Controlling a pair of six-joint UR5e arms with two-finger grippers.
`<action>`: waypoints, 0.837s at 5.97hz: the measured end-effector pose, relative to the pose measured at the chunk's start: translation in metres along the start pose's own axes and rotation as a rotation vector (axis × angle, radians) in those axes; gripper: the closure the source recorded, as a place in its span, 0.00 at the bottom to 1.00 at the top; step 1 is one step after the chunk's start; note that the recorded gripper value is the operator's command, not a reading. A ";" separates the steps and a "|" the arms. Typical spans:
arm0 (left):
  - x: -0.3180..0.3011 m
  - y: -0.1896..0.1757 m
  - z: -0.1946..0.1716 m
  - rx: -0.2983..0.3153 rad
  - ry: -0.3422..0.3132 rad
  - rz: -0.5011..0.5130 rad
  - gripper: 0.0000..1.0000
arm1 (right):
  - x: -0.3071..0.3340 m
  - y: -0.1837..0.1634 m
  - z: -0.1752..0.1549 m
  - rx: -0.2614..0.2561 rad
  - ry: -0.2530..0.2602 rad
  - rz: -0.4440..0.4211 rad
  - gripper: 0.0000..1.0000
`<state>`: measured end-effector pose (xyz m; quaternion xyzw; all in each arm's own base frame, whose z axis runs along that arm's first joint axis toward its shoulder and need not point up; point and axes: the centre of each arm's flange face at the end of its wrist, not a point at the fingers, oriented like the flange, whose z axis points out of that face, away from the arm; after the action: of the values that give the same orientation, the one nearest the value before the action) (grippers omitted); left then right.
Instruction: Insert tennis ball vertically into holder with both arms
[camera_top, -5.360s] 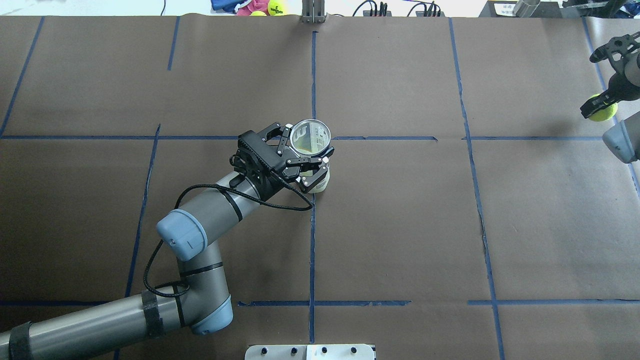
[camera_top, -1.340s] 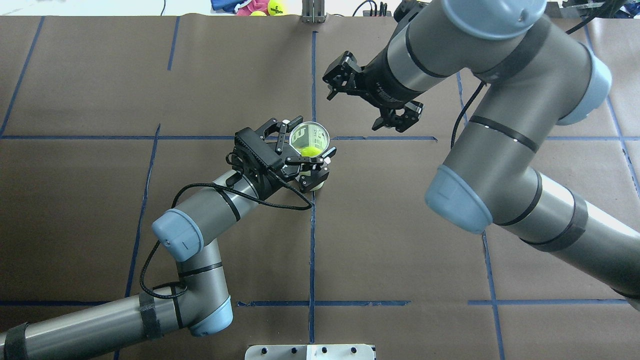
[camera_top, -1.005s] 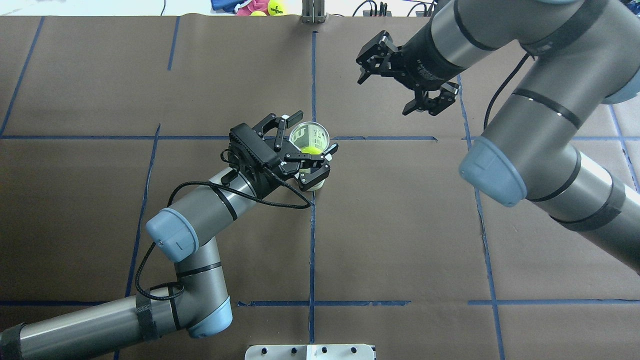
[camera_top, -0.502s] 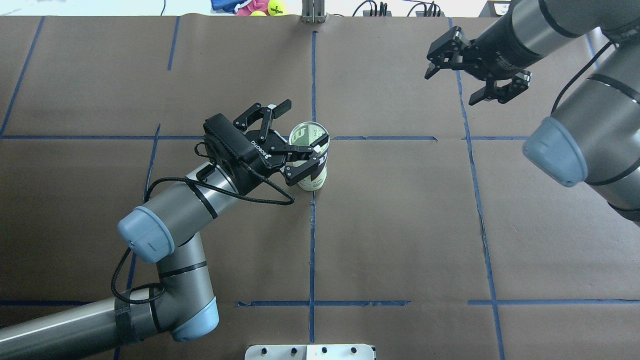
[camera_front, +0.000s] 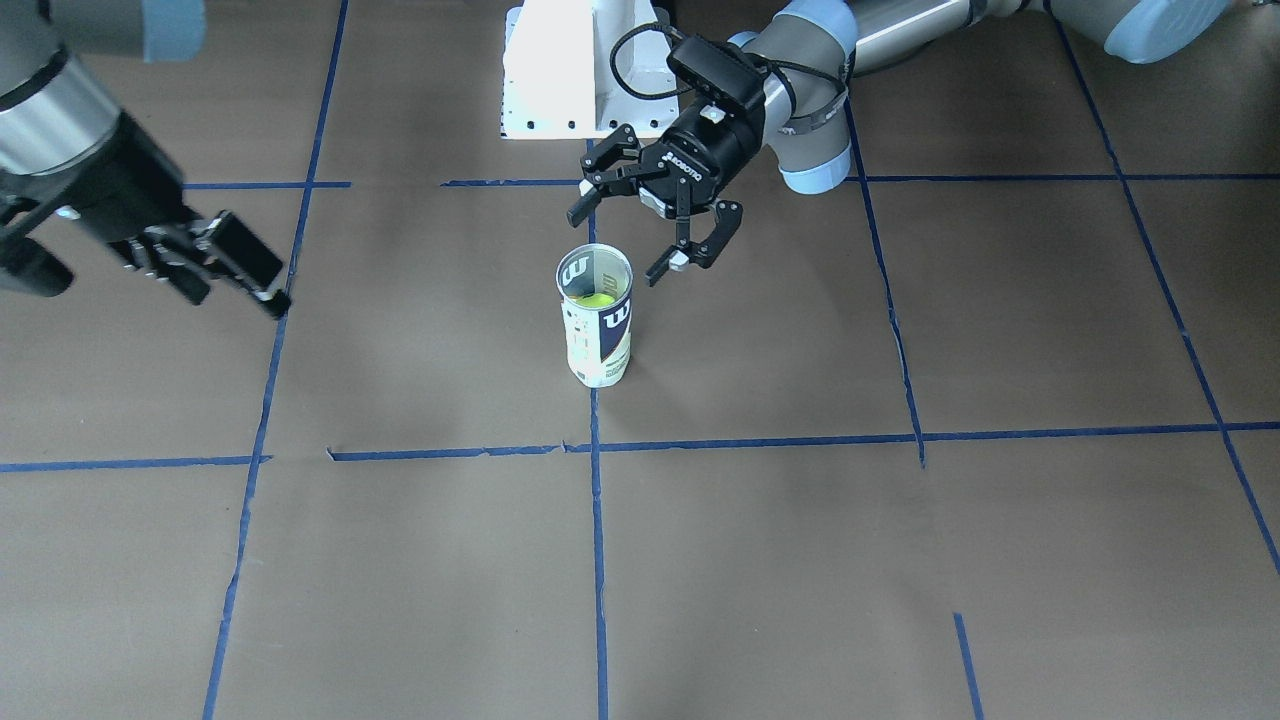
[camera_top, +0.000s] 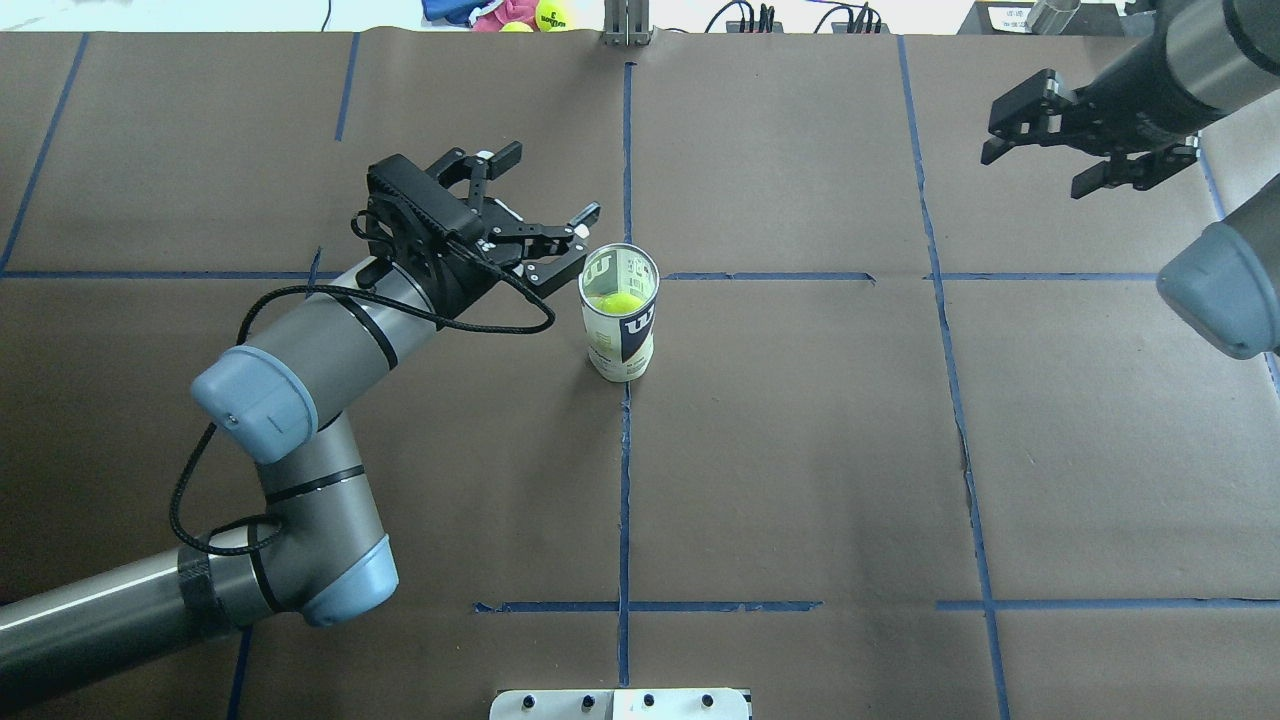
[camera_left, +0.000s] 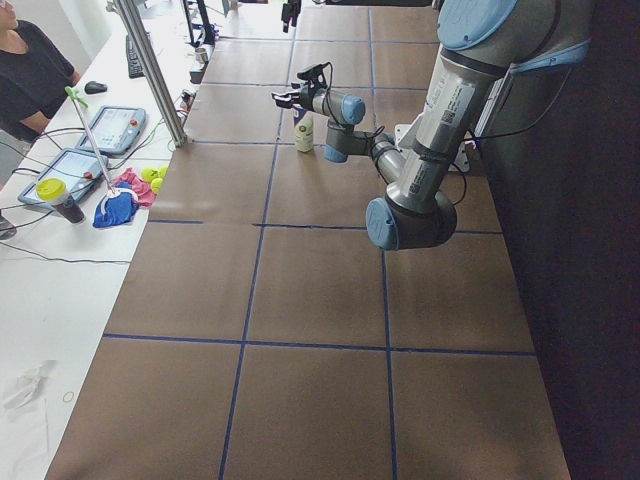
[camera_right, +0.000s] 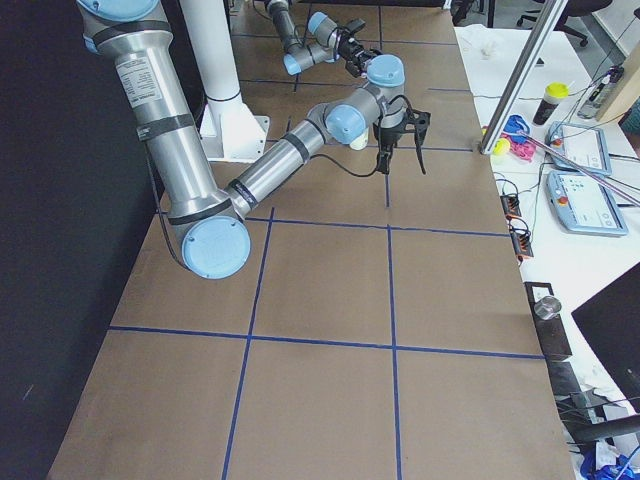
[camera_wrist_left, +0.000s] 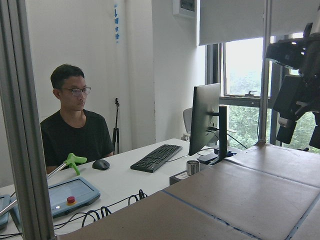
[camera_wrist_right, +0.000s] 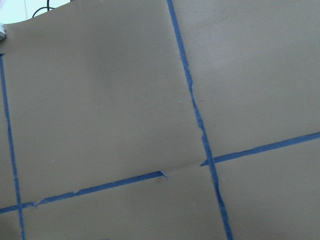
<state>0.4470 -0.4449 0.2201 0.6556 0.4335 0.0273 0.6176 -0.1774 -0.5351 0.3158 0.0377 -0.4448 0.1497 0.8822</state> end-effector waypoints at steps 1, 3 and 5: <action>-0.044 0.019 -0.005 -0.066 -0.076 0.011 0.00 | 0.028 -0.007 -0.002 0.007 0.025 -0.032 0.00; -0.142 0.045 -0.012 -0.279 -0.202 0.030 0.00 | 0.074 -0.015 -0.005 0.013 0.065 -0.074 0.00; -0.237 0.063 -0.033 -0.567 -0.261 0.011 0.00 | 0.129 -0.023 -0.008 -0.002 0.097 -0.111 0.00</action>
<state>0.3150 -0.5528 0.3989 0.4577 0.3224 0.0660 0.8260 -0.0928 -0.5255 0.4154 0.0541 -0.3991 0.1015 0.9096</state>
